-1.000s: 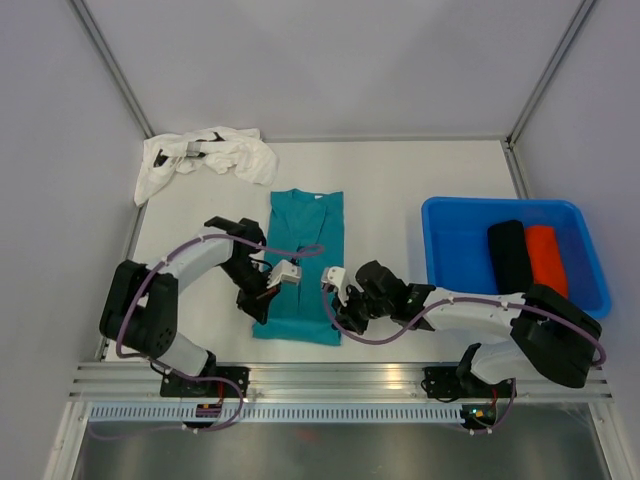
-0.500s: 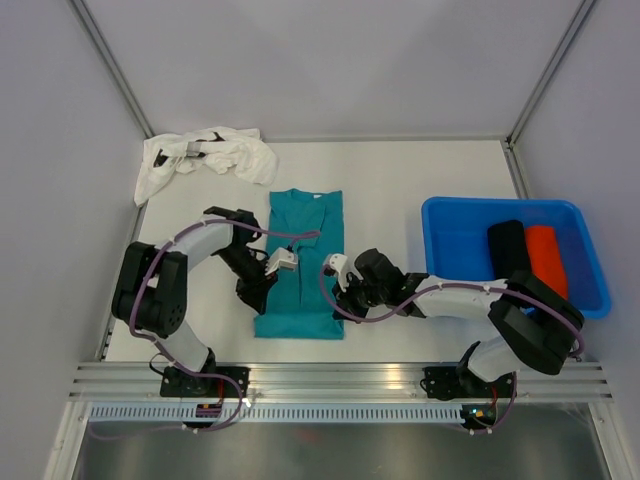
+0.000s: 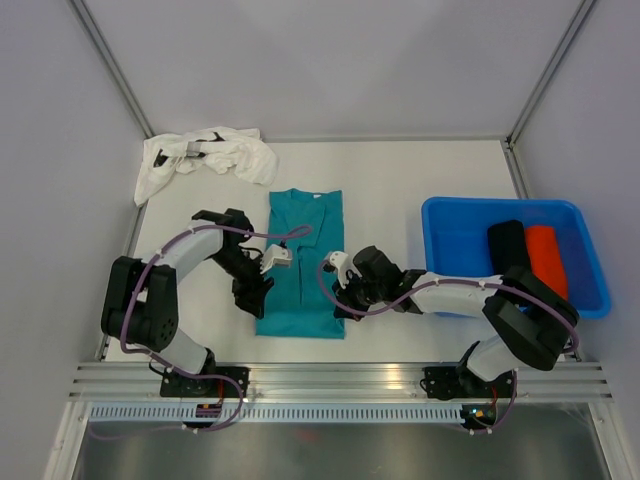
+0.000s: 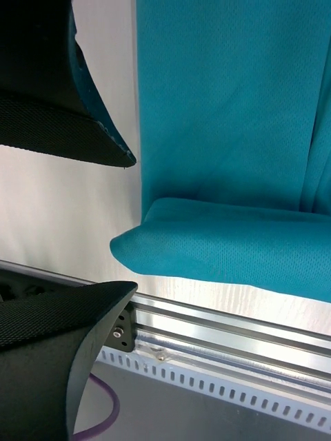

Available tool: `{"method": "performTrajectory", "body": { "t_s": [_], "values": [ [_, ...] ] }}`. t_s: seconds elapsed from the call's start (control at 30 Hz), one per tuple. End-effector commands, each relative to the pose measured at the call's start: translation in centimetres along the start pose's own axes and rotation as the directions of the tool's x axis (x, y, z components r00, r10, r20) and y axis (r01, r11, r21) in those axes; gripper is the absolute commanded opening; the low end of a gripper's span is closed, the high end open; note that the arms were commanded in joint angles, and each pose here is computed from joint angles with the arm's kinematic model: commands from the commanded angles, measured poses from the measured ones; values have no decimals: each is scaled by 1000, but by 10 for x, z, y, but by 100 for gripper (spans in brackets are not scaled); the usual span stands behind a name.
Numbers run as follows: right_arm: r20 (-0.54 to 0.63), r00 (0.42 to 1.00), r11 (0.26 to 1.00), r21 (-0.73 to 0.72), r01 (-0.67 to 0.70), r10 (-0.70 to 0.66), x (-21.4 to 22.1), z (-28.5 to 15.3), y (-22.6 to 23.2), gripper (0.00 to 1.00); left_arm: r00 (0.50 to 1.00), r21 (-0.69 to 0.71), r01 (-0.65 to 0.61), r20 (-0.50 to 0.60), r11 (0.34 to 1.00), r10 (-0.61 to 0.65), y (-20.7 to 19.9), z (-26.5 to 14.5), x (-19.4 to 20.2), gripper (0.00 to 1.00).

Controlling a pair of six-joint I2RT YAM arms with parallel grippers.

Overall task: Roll the t-shirts
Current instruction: Roll the tshirt

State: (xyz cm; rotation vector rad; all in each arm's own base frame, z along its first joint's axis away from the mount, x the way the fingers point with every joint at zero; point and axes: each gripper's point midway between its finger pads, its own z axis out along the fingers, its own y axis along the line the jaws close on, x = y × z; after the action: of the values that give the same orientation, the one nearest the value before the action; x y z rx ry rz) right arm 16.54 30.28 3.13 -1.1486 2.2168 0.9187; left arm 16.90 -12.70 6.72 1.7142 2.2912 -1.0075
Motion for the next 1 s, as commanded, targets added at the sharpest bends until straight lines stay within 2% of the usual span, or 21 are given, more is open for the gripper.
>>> {"method": "performTrajectory", "body": {
  "t_s": [0.0,0.1,0.17,0.3,0.4,0.57,0.67,0.8,0.87,0.97],
  "values": [
    [20,1000,1000,8,-1,0,-14,1,-3,0,997,16,17,78,1000,-18,-5,5,-12,73],
    [24,1000,1000,10,1,-1,-14,2,-3,0,997,-95,57,50,994,-53,24,12,-7,72],
    [22,1000,1000,15,0,0,-13,2,-4,0,997,-109,71,50,992,-66,30,15,-7,68],
    [17,1000,999,34,-8,7,-12,2,-8,0,994,-71,89,62,994,-85,30,20,-9,27],
    [21,1000,999,52,-14,13,-12,1,-11,0,996,-66,83,38,994,-81,31,22,-4,13],
    [33,999,997,65,-35,33,-14,-1,-14,0,996,-42,79,42,996,-78,28,21,-6,11],
    [39,998,995,81,-53,50,-15,-1,-16,0,996,-86,64,64,994,-59,37,10,-20,18],
    [40,995,992,86,-89,86,-17,-2,-15,0,984,-181,67,172,981,-36,43,-27,-60,26],
    [38,994,989,102,-105,102,-16,-2,-18,0,976,-231,31,216,972,20,33,-44,-77,27],
    [43,992,987,106,-123,119,-15,-3,-18,0,981,-223,-10,185,975,52,10,-33,-71,29]
  ]
}}
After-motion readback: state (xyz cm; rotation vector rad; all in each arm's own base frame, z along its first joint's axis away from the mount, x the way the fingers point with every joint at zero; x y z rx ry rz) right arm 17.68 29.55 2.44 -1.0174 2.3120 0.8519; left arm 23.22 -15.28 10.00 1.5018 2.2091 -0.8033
